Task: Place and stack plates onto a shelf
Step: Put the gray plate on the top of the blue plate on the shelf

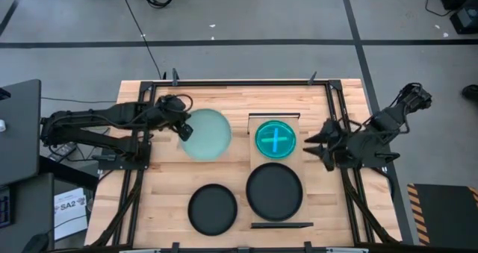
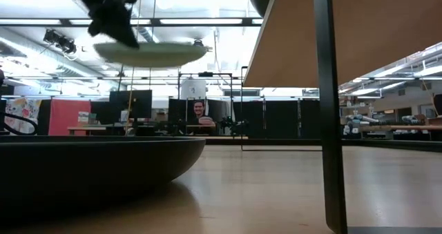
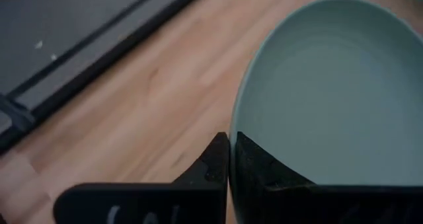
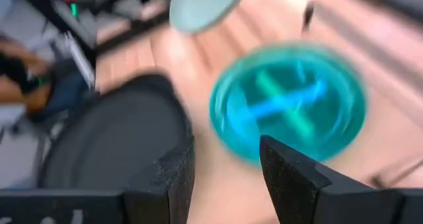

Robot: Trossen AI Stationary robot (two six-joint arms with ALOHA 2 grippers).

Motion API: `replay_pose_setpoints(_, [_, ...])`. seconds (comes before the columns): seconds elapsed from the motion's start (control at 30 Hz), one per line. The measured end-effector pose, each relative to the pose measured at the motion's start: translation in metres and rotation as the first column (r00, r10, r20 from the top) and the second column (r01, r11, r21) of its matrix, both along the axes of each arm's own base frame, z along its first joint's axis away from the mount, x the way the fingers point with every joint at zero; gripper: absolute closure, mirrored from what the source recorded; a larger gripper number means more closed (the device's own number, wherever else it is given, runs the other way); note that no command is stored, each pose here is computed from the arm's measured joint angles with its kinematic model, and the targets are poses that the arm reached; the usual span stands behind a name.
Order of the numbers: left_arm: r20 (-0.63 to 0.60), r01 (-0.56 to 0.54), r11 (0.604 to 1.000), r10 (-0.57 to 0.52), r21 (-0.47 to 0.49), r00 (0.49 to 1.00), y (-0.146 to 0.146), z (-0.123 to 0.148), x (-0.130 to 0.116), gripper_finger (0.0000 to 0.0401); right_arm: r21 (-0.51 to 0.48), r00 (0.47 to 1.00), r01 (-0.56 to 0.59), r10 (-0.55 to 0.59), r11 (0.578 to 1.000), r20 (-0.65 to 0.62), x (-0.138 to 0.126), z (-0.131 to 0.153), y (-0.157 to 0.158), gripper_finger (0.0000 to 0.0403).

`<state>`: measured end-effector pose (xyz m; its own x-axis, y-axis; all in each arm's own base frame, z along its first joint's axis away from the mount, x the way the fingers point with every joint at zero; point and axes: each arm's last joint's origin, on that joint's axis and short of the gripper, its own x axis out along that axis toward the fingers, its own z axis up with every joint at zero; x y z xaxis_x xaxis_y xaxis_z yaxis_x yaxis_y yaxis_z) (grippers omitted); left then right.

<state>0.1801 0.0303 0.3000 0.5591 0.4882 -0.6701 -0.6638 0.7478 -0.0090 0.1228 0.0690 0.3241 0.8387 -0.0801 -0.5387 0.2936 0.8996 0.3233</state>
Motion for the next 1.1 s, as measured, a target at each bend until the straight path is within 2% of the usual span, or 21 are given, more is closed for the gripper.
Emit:
replay_pose_setpoints(0.2, [0.117, -0.007, 0.999, 0.001, 0.045, 0.993, 0.001, 0.040, 0.000, 0.0387, -0.093, 0.966, 0.138, -0.113, 0.986, 0.234, 0.008, 0.036, -0.010, 0.0228])
replay_pose_setpoints(0.37, [0.238, -0.018, 0.998, 0.003, 0.059, 0.971, 0.001, 0.064, 0.002, 0.0387, -0.101, 0.883, 0.247, -0.181, 0.964, 0.434, 0.018, 0.062, -0.019, 0.0228])
replay_pose_setpoints(0.5, [0.314, -0.038, 0.997, 0.013, 0.074, 0.949, 0.002, 0.074, 0.004, 0.0387, -0.087, 0.809, 0.319, -0.223, 0.944, 0.544, 0.027, 0.077, -0.027, 0.0228])
replay_pose_setpoints(0.63, [0.349, -0.044, 0.996, 0.014, 0.078, 0.937, 0.002, 0.077, 0.006, 0.0387, -0.081, 0.755, 0.385, -0.263, 0.919, 0.601, 0.039, 0.084, -0.033, 0.0228])
replay_pose_setpoints(0.83, [0.410, -0.064, 0.995, 0.025, 0.081, 0.912, 0.003, 0.082, 0.008, 0.0387, -0.056, 0.712, 0.452, -0.322, 0.890, 0.625, 0.066, 0.081, -0.042, 0.0228])
replay_pose_setpoints(1.1, [0.449, -0.164, 0.985, 0.123, 0.053, 0.885, 0.005, 0.081, 0.012, 0.0387, -0.028, 0.727, 0.376, -0.276, 0.926, 0.629, 0.111, 0.065, -0.049, 0.0228])
